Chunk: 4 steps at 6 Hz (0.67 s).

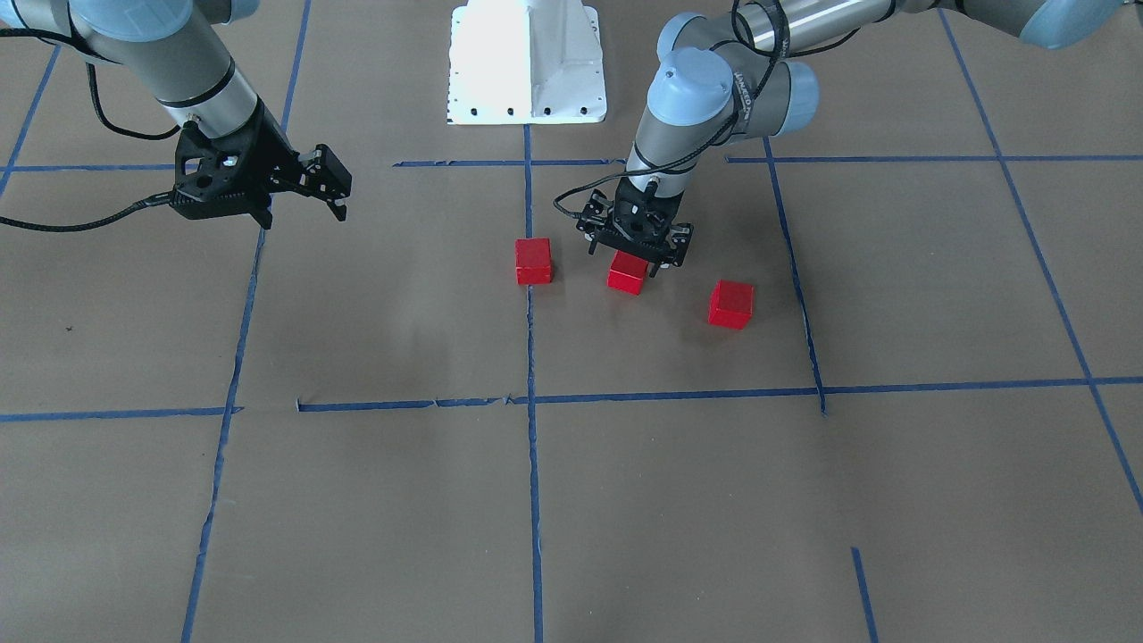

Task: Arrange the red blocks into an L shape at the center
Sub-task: 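Close the left gripper on the red cube nearest the center cube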

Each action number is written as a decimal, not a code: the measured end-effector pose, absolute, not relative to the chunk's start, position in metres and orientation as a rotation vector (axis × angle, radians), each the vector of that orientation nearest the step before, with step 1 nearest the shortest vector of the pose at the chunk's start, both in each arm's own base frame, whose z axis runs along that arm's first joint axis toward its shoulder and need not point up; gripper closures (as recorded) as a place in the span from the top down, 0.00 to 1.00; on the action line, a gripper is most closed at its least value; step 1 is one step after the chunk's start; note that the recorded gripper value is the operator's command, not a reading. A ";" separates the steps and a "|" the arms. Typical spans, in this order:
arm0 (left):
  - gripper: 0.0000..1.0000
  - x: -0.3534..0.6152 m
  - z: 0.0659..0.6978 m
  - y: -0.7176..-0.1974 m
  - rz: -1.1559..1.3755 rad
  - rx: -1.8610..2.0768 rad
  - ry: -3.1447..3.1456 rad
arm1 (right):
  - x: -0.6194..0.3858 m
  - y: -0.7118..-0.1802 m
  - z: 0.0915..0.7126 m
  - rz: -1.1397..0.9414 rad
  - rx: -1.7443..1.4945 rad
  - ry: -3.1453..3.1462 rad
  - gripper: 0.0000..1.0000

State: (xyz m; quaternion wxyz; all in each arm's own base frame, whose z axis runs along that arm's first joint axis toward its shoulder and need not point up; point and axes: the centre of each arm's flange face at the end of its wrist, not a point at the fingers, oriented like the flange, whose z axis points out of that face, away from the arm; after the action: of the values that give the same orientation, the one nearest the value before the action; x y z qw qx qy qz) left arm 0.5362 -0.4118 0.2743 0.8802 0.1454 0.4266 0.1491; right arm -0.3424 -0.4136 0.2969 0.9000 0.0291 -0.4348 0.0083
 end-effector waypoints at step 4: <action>0.00 0.539 0.275 -0.414 0.333 0.319 0.877 | -0.343 -0.414 0.299 0.019 0.057 -0.894 1.00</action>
State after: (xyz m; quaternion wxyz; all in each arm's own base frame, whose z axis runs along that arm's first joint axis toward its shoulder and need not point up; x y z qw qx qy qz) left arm 0.5390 -0.4142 0.2752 0.8797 0.1528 0.4209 0.1600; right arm -0.3432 -0.4137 0.2994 0.9013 0.0278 -0.4323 0.0090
